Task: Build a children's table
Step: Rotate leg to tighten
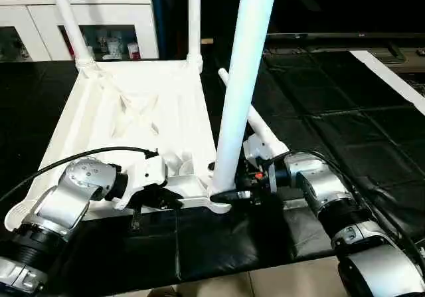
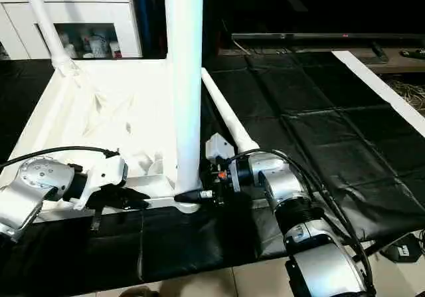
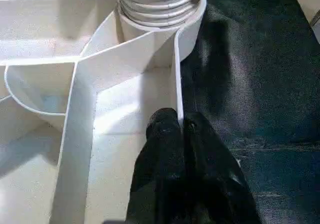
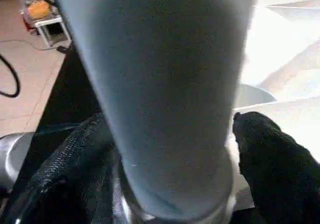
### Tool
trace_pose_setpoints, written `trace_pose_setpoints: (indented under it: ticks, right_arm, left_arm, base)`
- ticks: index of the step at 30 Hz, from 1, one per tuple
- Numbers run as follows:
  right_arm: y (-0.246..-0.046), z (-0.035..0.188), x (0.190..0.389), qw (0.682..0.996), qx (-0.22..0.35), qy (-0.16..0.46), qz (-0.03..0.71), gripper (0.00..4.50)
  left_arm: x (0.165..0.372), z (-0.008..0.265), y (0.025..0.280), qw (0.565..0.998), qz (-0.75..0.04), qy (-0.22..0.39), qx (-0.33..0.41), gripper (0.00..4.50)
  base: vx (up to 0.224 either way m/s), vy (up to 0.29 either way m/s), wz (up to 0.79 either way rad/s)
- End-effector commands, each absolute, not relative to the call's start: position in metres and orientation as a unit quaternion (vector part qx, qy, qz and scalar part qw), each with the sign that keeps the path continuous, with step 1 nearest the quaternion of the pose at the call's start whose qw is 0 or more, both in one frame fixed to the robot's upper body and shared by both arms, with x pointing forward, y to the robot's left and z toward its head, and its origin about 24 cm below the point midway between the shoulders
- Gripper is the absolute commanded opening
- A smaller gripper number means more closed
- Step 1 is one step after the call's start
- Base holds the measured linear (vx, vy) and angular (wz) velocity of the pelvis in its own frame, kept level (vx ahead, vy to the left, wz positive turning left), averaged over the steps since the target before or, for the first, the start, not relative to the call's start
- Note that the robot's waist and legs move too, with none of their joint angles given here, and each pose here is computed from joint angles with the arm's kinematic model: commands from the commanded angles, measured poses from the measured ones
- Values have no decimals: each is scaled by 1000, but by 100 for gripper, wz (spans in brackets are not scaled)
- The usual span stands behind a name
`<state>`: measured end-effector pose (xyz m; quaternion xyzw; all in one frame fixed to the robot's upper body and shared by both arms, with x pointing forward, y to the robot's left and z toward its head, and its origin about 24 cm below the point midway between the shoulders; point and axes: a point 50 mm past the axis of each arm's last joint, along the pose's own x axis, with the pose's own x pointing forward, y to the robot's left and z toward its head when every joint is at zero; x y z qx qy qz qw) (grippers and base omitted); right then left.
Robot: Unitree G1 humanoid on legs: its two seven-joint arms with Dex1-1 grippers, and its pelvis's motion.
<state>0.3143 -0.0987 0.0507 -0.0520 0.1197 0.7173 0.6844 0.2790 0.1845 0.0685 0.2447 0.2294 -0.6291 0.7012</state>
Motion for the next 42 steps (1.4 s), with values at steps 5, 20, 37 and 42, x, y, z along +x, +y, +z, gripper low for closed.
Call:
trace_pose_setpoints:
  ticks: [5,20,37,42]
  right_arm:
    - [-103,53,316,671,-77,125,727,324]
    - [-97,45,311,675,-32,131,725,270]
    - [-19,12,315,883,158,176,405,270]
    - [-1,23,315,881,140,158,423,326]
  left_arm:
    - [275,62,181,669,-652,247,258,0]
    - [281,65,186,705,-628,242,224,0]
    - [294,80,132,903,-366,204,93,0]
    - [297,86,115,906,-362,197,98,0]
  base:
    - [0,0,0]
    - [0,0,0]
    - [0,0,0]
    - [0,0,0]
